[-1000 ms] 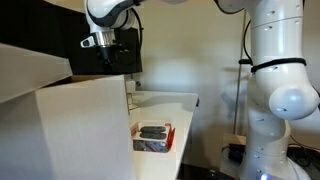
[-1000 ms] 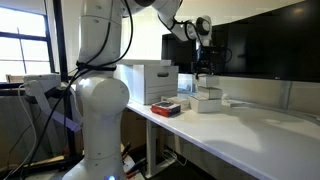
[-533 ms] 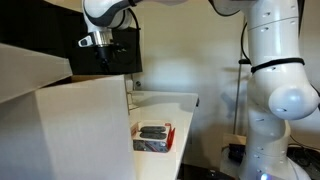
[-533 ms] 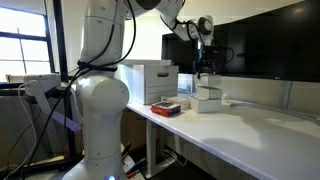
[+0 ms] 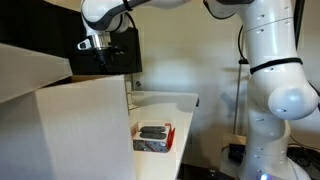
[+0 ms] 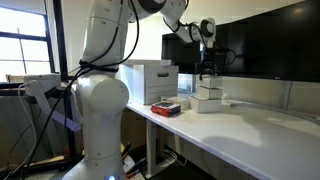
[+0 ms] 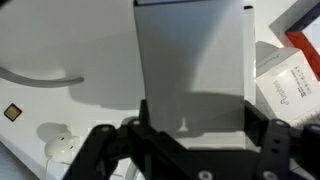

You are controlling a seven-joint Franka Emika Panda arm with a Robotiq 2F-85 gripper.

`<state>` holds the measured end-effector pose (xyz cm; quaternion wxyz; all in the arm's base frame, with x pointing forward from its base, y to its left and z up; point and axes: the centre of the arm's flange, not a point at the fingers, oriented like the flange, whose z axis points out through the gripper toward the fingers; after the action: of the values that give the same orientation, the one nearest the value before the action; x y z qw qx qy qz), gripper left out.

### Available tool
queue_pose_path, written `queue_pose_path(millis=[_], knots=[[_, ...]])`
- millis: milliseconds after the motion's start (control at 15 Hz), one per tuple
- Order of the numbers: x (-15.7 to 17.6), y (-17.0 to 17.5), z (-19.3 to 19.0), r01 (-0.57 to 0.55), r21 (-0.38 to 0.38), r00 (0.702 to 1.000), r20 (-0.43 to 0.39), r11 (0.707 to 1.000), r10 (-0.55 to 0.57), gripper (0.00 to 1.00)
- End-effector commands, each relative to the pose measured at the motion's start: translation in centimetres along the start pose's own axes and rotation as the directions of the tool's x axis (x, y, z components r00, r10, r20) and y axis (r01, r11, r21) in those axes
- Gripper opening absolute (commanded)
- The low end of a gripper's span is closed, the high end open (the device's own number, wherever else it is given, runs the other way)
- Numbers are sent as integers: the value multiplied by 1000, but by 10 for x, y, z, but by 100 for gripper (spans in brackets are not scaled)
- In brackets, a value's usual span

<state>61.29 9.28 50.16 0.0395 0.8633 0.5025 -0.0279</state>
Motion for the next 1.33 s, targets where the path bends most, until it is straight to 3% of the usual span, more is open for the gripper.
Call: queue_pose_path(millis=[0,400,467,1267], knots=[[2,7,-2,-20,9,1000,0,1000,20,61],[2,13,2,-29,18,1000,7,999,29,61],[2,13,2,-32,20,999,9,999,31,96],[0,9,-11,-38,47,999,35,998,36,100]])
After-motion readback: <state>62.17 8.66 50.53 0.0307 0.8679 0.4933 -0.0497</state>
